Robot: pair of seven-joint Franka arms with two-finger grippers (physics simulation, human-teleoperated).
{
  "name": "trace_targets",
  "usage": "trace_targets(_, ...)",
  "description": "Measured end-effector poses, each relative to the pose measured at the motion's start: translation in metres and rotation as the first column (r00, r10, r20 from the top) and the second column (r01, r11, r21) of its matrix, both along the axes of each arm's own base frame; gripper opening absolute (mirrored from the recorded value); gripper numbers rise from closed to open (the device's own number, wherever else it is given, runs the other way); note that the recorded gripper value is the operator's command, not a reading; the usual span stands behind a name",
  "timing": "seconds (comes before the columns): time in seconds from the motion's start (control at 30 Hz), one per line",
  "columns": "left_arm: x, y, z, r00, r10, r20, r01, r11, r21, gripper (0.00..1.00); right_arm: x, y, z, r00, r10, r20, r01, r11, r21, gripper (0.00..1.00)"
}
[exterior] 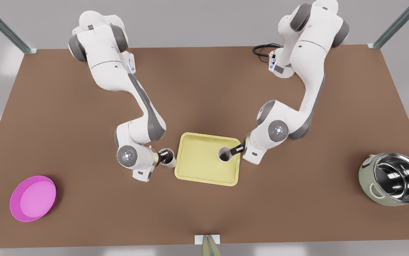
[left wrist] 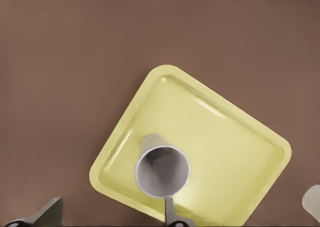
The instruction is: Use both arms to respectively pick up the white IKEA cups from the middle-left and middle-right positions, then place the white IKEA cups onto the middle-middle tray, ensuring that the cups remain upright and do not tip over
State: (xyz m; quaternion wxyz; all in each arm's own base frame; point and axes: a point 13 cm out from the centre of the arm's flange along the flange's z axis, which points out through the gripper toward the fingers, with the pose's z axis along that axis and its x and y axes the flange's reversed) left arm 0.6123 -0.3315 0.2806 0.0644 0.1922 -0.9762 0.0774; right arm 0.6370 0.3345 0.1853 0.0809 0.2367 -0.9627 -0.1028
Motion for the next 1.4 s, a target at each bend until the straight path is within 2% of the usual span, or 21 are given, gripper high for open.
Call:
trace_targets(0.1, 0.027, 0.100, 0.126, 0.997, -0.022, 0.075, 0.013, 0.993, 0.117, 1.00, -0.018, 0.046, -0.020, 1.000, -0.020, -0.008, 0.020, 1.000, 0.009, 0.21)
trace_targets(0.13, 0.016, 0.144, 0.142, 0.998, -0.025, 0.064, 0.012, 0.980, 0.198, 1.00, -0.022, 0.057, -0.027, 0.999, -0.032, -0.011, 0.032, 0.999, 0.011, 0.21)
trace_targets(0.23, -0.021, 0.216, 0.153, 0.998, -0.058, -0.027, 0.063, 0.947, 0.313, 1.00, -0.033, 0.077, -0.048, 0.997, -0.067, -0.024, 0.067, 0.998, 0.003, 0.21)
trace_targets(0.43, -0.055, 0.235, 0.150, 0.963, -0.195, -0.185, 0.244, 0.924, 0.295, 1.00, -0.046, 0.088, -0.079, 0.989, -0.136, -0.050, 0.135, 0.991, -0.028, 0.21)
trace_targets(0.47, -0.059, 0.237, 0.150, 0.956, -0.214, -0.201, 0.266, 0.921, 0.284, 1.00, -0.047, 0.089, -0.082, 0.988, -0.146, -0.052, 0.144, 0.989, -0.032, 0.42)
trace_targets(0.5, -0.062, 0.239, 0.150, 0.948, -0.232, -0.218, 0.288, 0.918, 0.273, 1.00, -0.047, 0.089, -0.083, 0.986, -0.156, -0.051, 0.154, 0.987, -0.036, 1.00)
trace_targets(0.83, -0.079, 0.240, 0.150, 0.879, -0.384, -0.284, 0.441, 0.880, 0.176, 1.00, -0.041, 0.084, -0.079, 0.970, -0.238, -0.048, 0.235, 0.970, -0.057, 1.00)
trace_targets(1.07, -0.084, 0.235, 0.151, 0.838, -0.458, -0.296, 0.512, 0.848, 0.137, 1.00, -0.013, 0.022, 0.038, 0.942, -0.330, -0.059, 0.329, 0.944, -0.028, 1.00)
trace_targets(1.2, -0.086, 0.234, 0.151, 0.821, -0.486, -0.298, 0.538, 0.834, 0.124, 1.00, 0.021, -0.152, 0.042, 0.910, -0.414, -0.010, 0.398, 0.882, -0.254, 1.00)
trace_targets(1.27, -0.086, 0.234, 0.151, 0.814, -0.499, -0.299, 0.550, 0.827, 0.118, 1.00, 0.034, -0.224, 0.111, 0.897, -0.435, 0.080, 0.439, 0.855, -0.276, 1.00)
trace_targets(1.3, -0.086, 0.233, 0.151, 0.810, -0.504, -0.299, 0.555, 0.824, 0.116, 1.00, 0.027, -0.242, 0.162, 0.893, -0.431, 0.131, 0.451, 0.854, -0.260, 1.00)
trace_targets(1.4, -0.087, 0.234, 0.151, 0.801, -0.518, -0.300, 0.568, 0.816, 0.109, 1.00, -0.026, -0.273, 0.278, 0.888, -0.403, 0.220, 0.449, 0.862, -0.233, 1.00)
